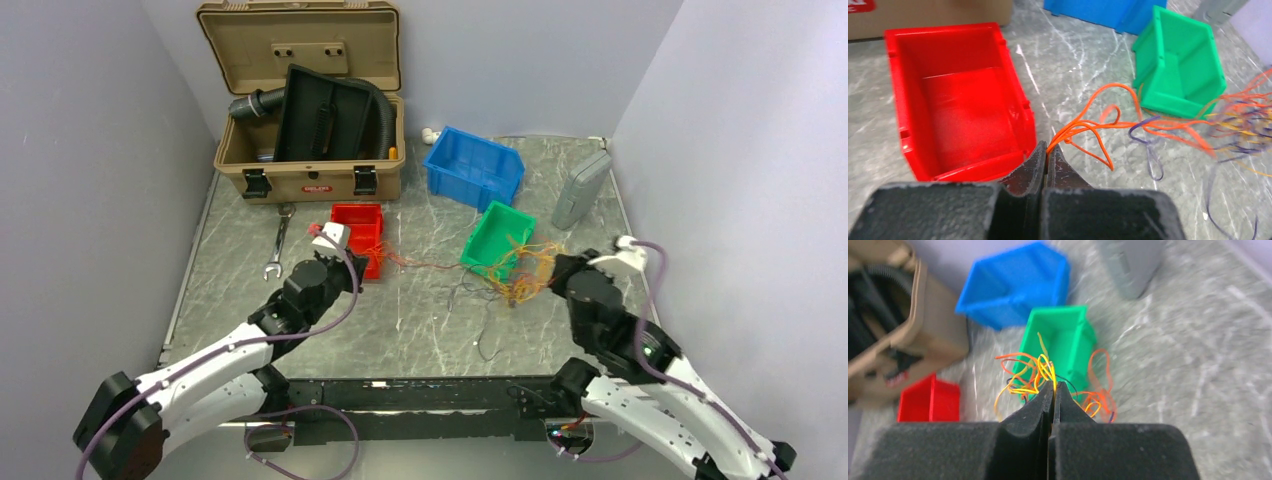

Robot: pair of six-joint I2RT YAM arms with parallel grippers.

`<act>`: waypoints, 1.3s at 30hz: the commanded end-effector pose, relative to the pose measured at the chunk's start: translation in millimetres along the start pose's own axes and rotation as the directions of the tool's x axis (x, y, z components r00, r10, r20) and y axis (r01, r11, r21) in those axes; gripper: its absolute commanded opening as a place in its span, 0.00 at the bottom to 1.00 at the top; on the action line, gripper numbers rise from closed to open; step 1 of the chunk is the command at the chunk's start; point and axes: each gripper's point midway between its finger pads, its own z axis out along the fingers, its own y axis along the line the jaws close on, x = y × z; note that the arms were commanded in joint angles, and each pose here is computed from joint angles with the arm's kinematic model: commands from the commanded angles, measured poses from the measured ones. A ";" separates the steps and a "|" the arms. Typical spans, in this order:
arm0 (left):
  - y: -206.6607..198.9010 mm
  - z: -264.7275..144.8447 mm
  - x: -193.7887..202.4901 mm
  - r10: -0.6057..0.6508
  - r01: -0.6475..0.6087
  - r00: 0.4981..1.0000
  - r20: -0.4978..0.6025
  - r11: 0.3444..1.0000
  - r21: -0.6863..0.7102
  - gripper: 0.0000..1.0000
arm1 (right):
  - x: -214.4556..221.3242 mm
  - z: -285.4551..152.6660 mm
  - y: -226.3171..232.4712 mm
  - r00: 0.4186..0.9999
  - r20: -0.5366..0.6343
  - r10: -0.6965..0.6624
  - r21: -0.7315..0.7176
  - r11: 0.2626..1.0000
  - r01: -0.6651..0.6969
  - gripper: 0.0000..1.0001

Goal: Untangle the cables

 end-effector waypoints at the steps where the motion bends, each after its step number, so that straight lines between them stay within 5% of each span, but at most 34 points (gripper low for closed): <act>1: 28.3 -11.5 -15.3 -0.017 0.030 0.996 0.091 0.989 -0.144 0.00 | -55.1 -30.0 -74.7 0.974 0.224 0.043 0.268 0.958 -0.104 0.00; 8: 15.9 -9.0 -15.5 -0.002 0.009 0.996 0.086 0.997 -0.075 0.00 | -96.4 -49.8 -54.1 0.966 0.253 0.051 0.116 0.990 -0.083 0.00; 16: -37.0 -8.2 -16.3 0.052 -0.074 0.994 0.099 0.972 0.224 0.00 | -111.1 -63.2 43.7 0.990 0.124 -0.061 -0.279 0.956 0.094 0.00; 25: -75.8 -10.1 -14.4 0.081 -0.107 0.994 0.079 0.899 0.425 0.00 | -65.5 -60.9 88.5 0.990 -0.041 -0.134 -0.453 0.886 0.101 0.00; 39: -53.2 -36.5 -107.6 -0.014 0.023 0.995 -0.095 0.996 0.089 0.00 | 65.8 -32.6 83.0 0.940 -0.306 -0.153 -0.481 0.877 -0.014 0.00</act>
